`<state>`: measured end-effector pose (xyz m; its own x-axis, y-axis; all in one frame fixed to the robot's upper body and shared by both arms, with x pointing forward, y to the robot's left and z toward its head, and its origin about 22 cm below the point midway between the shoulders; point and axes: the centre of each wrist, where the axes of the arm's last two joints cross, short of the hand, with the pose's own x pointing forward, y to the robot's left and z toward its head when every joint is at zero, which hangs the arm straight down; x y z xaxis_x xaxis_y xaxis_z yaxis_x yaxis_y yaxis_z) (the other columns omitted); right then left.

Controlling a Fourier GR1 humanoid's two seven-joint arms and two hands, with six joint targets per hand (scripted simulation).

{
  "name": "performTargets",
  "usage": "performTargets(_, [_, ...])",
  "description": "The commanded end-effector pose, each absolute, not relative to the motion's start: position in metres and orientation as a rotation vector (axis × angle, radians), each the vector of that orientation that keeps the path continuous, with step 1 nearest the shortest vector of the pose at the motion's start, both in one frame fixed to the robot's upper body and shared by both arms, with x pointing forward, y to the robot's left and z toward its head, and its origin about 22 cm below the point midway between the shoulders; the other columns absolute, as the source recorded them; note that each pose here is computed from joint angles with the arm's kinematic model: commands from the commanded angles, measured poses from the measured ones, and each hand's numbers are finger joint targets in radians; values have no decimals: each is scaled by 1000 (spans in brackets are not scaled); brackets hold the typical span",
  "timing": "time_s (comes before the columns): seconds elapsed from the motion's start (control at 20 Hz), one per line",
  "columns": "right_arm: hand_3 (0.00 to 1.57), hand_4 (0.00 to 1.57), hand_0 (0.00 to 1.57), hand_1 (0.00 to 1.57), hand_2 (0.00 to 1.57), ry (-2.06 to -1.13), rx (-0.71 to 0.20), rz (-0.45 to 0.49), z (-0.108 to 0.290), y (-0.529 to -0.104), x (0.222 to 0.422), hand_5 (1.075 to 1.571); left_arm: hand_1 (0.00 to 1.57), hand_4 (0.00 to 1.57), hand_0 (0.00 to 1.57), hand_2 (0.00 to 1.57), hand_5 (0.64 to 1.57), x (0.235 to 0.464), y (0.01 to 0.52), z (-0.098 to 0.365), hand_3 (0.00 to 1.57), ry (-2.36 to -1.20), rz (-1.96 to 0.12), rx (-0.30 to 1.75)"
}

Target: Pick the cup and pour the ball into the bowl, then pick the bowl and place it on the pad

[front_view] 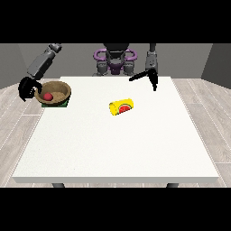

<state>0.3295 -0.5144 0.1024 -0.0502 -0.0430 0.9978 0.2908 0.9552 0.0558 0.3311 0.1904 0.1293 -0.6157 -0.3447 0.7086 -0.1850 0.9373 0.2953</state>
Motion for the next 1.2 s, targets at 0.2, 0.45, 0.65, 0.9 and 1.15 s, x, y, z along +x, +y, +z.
performTargets(0.2, [489, 739, 1571, 1571, 1571, -1551, -141, -317, 101, -523, 322, 1570, 0, 0, 0, 0, 1566, 320, 194, 124, 0, -2201, -233, 317])
performTargets(0.45, [927, 711, 1571, 1571, 1571, -1502, -194, -229, 99, -524, 319, 1570, 0, 0, 0, 0, 1566, 323, 203, 140, 0, -2213, -239, 334])
performTargets(0.65, [1207, 675, 1571, 1571, 1571, -1487, -294, -188, 99, -520, 323, 1558, 0, 0, 0, 0, 1565, 314, 187, 146, 0, -2240, -240, 301])
performTargets(0.9, [739, 0, 751, 751, 473, -1446, -438, -240, 136, -555, 300, 1514, 0, 0, 0, 0, 1565, 309, 202, 161, 0, -2272, -251, 329])
performTargets(1.15, [238, 0, 0, 0, 405, -1469, -487, -232, 148, -556, 303, 1487, 0, 0, 0, 0, 1565, 295, 193, 146, 0, -2289, -226, 318])
